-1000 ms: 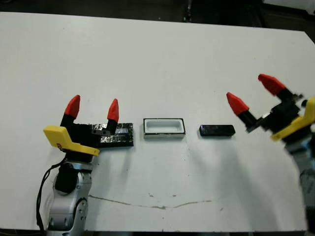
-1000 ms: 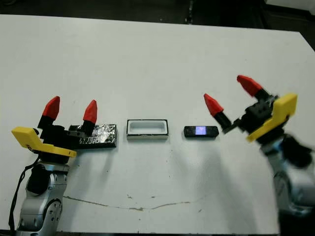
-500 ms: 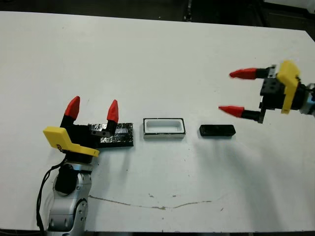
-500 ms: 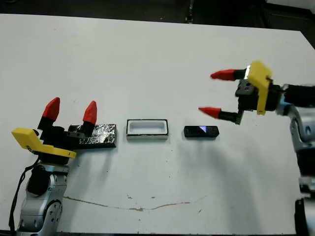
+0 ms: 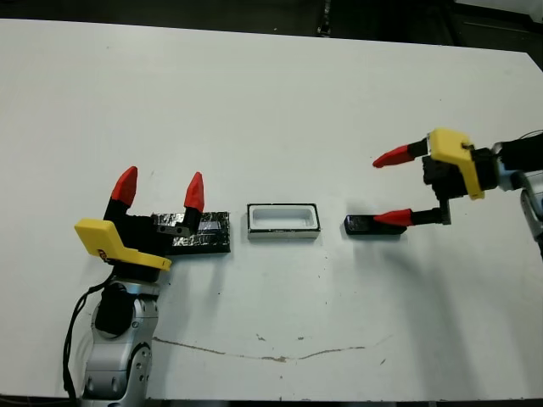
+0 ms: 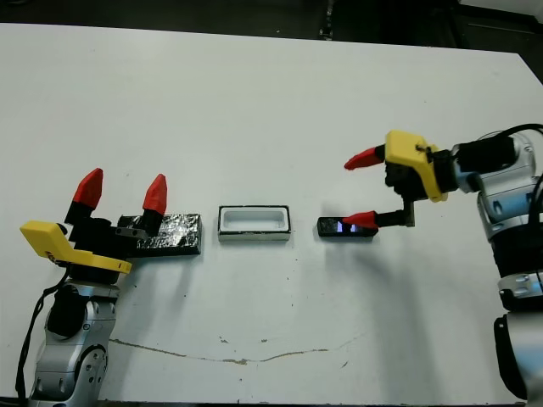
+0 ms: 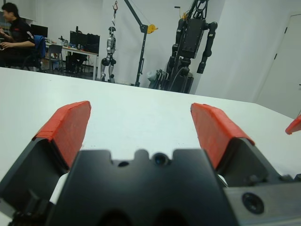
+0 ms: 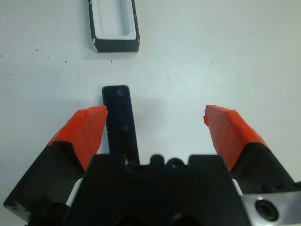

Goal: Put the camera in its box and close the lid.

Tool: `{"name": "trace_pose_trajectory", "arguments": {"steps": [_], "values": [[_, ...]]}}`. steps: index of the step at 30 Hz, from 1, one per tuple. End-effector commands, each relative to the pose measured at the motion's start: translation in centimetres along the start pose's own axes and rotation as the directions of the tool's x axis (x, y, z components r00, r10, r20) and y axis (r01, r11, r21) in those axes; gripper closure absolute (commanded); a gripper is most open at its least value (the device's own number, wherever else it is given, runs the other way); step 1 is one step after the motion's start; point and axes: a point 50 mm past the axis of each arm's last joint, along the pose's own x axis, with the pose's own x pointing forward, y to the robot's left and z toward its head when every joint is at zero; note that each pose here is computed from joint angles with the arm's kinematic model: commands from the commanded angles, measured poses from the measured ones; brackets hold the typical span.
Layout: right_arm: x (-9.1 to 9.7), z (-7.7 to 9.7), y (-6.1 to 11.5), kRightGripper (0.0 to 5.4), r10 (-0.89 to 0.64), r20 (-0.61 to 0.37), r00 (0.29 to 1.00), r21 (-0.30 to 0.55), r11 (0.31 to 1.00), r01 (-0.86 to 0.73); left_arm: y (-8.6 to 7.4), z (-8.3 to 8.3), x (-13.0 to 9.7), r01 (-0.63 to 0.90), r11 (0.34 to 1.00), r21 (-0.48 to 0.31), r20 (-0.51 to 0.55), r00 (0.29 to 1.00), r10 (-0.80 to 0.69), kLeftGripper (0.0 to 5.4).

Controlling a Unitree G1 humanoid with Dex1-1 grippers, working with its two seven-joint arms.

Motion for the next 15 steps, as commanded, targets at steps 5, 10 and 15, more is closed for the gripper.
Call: {"name": "trace_pose_trajectory", "arguments": {"steps": [5, 10, 15], "values": [[0.8, -0.7, 0.7, 0.01, 0.035, -0.064, 0.997, 0.108, 0.994, -0.028, 0.1, -0.2, -0.3, -0.010, 1.000, -0.001, -0.014, 1.000, 0.010, 0.00], [1.2, -0.6, 1.2, 0.01, 0.060, -0.063, 0.996, 0.070, 0.996, -0.056, 0.2, -0.2, -0.3, -0.007, 1.000, 0.008, -0.017, 1.000, 0.007, 0.00], [1.6, -1.1, 1.6, 0.01, 0.086, -0.056, 0.995, 0.091, 0.993, -0.081, 0.1, -0.2, -0.3, -0.004, 1.000, 0.009, -0.017, 1.000, 0.004, 0.00]]}}
